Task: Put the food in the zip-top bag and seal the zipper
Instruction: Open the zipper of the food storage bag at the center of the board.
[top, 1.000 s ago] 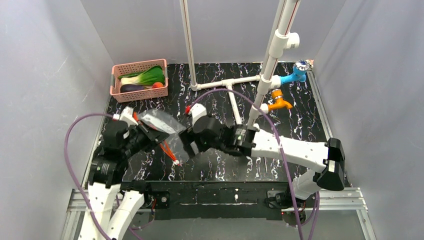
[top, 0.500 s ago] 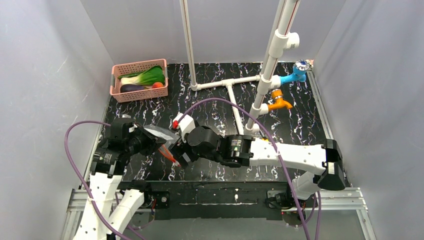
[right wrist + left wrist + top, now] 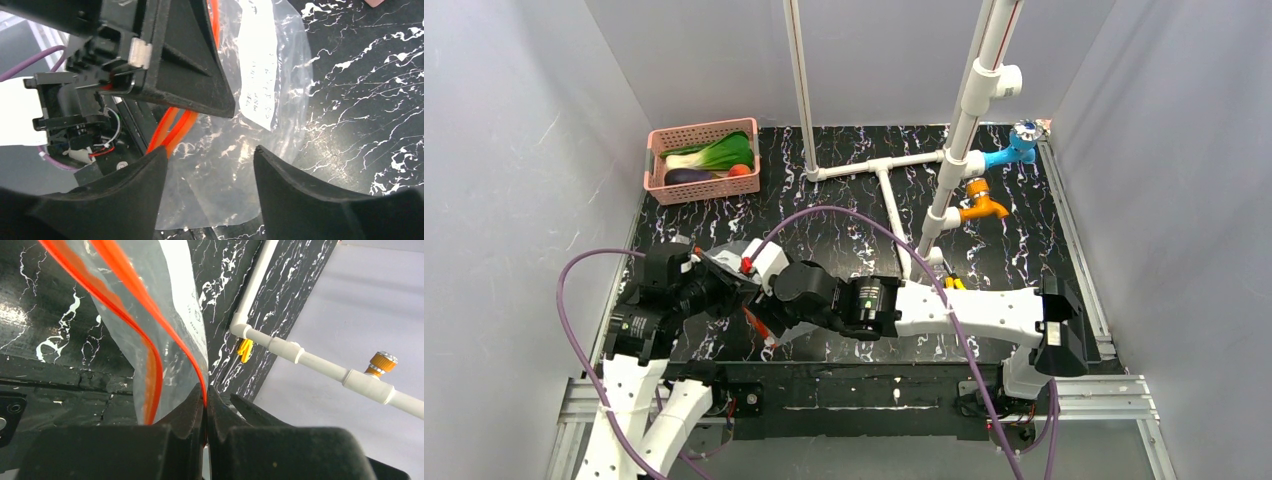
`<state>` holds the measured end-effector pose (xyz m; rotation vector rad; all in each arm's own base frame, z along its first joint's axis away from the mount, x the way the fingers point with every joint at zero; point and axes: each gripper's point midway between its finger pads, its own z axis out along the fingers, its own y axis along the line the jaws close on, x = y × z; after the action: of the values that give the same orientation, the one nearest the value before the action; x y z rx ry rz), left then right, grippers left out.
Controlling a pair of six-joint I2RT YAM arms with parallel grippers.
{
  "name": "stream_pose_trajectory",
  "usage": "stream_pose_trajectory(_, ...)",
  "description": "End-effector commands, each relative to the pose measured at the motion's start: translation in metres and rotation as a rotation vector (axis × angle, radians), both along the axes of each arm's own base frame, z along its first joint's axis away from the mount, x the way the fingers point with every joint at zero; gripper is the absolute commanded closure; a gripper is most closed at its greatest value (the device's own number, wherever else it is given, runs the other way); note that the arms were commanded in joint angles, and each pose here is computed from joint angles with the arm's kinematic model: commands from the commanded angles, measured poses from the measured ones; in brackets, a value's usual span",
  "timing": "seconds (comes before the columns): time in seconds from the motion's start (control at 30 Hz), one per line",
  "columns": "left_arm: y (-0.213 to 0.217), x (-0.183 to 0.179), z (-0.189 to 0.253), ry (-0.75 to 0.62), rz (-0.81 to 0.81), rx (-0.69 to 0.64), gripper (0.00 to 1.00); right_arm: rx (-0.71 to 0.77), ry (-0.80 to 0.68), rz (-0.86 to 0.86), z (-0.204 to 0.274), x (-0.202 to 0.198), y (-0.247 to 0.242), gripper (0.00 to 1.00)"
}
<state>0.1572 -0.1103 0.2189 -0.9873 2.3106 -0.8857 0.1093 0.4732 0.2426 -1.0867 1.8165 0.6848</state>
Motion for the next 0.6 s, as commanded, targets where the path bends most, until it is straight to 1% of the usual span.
stream_pose_trajectory(0.0,-0.002,-0.007,0.003,0.0,0.003,-0.03,1.0,0.037,-0.087,-0.021,0.018,0.006,0.011,0.32)
stream_pose_trajectory(0.1,-0.003,-0.006,0.003,0.005,-0.001,-0.032,1.0,0.073,-0.131,0.016,0.03,-0.004,0.011,0.31)
stream_pose_trajectory(0.2,-0.012,-0.004,0.007,-0.001,-0.03,-0.076,1.0,0.076,-0.14,-0.001,0.031,-0.002,0.01,0.31)
stream_pose_trajectory(0.47,-0.013,-0.008,0.001,0.001,-0.018,-0.105,1.0,0.149,-0.114,0.035,0.052,-0.016,0.006,0.31)
stream_pose_trajectory(0.57,-0.015,-0.009,0.002,0.004,-0.018,-0.118,1.0,0.167,-0.111,-0.007,0.057,-0.012,0.002,0.31)
